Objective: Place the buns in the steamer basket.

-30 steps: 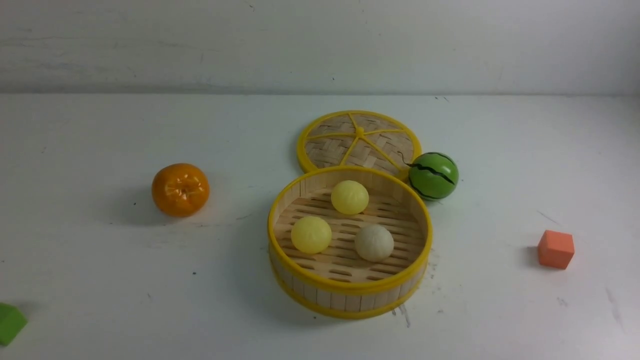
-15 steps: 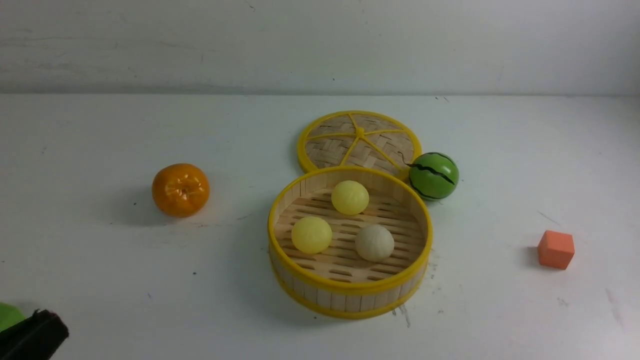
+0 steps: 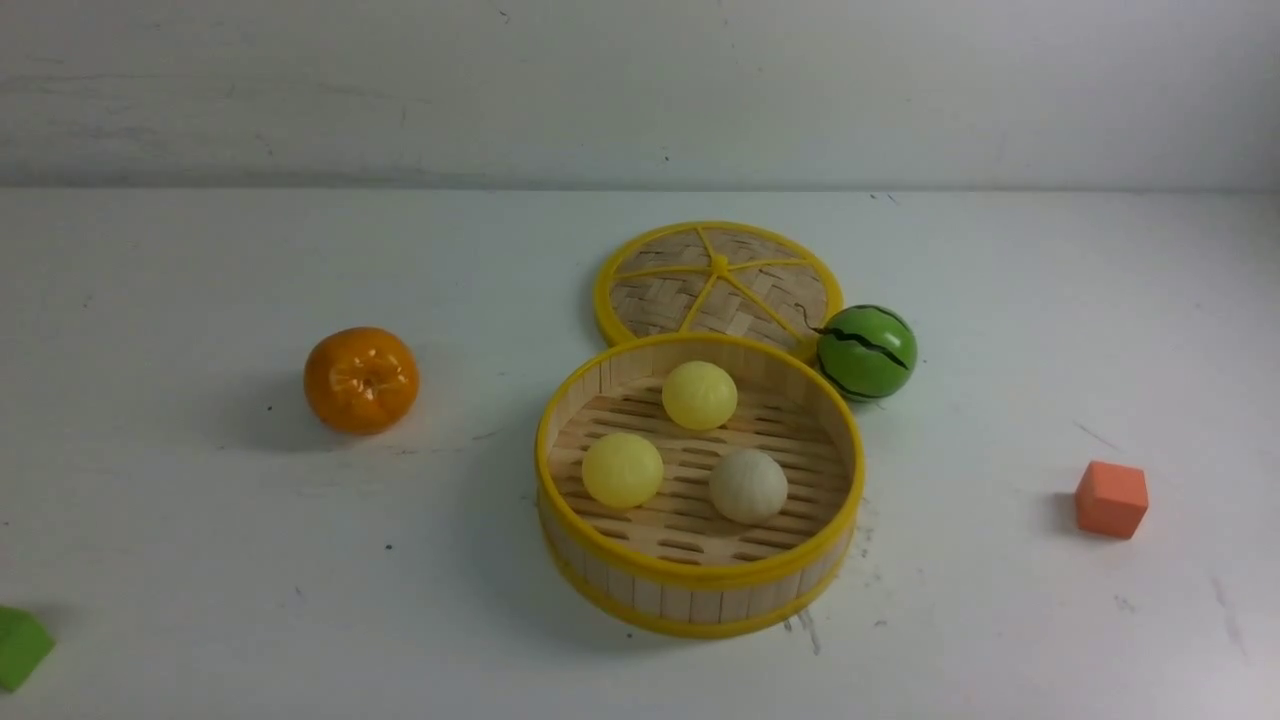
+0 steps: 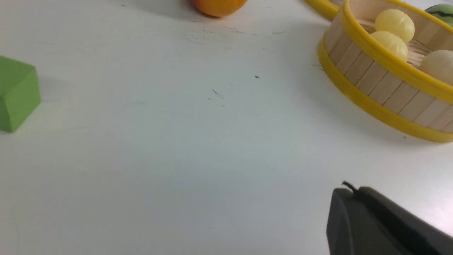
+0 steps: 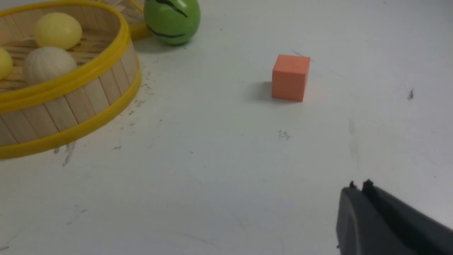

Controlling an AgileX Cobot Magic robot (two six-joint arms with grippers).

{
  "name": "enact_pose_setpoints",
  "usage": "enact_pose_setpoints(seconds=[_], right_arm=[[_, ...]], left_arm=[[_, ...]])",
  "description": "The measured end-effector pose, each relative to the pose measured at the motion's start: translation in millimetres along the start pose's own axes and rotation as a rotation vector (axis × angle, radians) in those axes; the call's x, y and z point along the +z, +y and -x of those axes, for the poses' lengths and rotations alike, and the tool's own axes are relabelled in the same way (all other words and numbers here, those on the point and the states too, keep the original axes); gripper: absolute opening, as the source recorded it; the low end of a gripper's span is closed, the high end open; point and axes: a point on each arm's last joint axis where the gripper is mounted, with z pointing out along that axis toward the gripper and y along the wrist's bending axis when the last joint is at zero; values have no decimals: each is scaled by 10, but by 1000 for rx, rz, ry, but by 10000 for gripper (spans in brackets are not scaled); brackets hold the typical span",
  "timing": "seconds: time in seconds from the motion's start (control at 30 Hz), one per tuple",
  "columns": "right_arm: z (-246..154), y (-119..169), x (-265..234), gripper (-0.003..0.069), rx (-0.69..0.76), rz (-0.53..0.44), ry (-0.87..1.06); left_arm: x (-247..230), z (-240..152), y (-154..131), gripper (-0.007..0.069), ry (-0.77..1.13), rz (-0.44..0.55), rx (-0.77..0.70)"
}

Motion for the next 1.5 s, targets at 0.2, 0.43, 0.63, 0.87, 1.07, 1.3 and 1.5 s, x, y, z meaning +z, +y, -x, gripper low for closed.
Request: enact_pose_setpoints(seconds=[0.2, 0.43, 0.63, 0.87, 1.07, 1.3, 1.5], right_arm=[[0, 0, 0, 15, 0, 0, 0], [0, 0, 0, 23, 0, -1, 0], [0, -2, 0, 33, 1, -3, 0], [0, -2, 0, 41, 1, -3, 0], [0, -2, 0, 50, 1, -3, 0], [0, -2, 0, 64, 1, -3, 0], [0, -2, 0, 74, 1, -3, 0]], left_arm=[[0, -2, 0, -13, 2, 2, -12], [0, -2, 0, -13, 2, 2, -12], [0, -2, 0, -13, 2, 2, -12], [0, -2, 0, -13, 2, 2, -12], [0, -2, 0, -13, 2, 2, -12], [0, -2, 0, -10, 2, 2, -12], [0, -2, 0, -9, 2, 2, -12]])
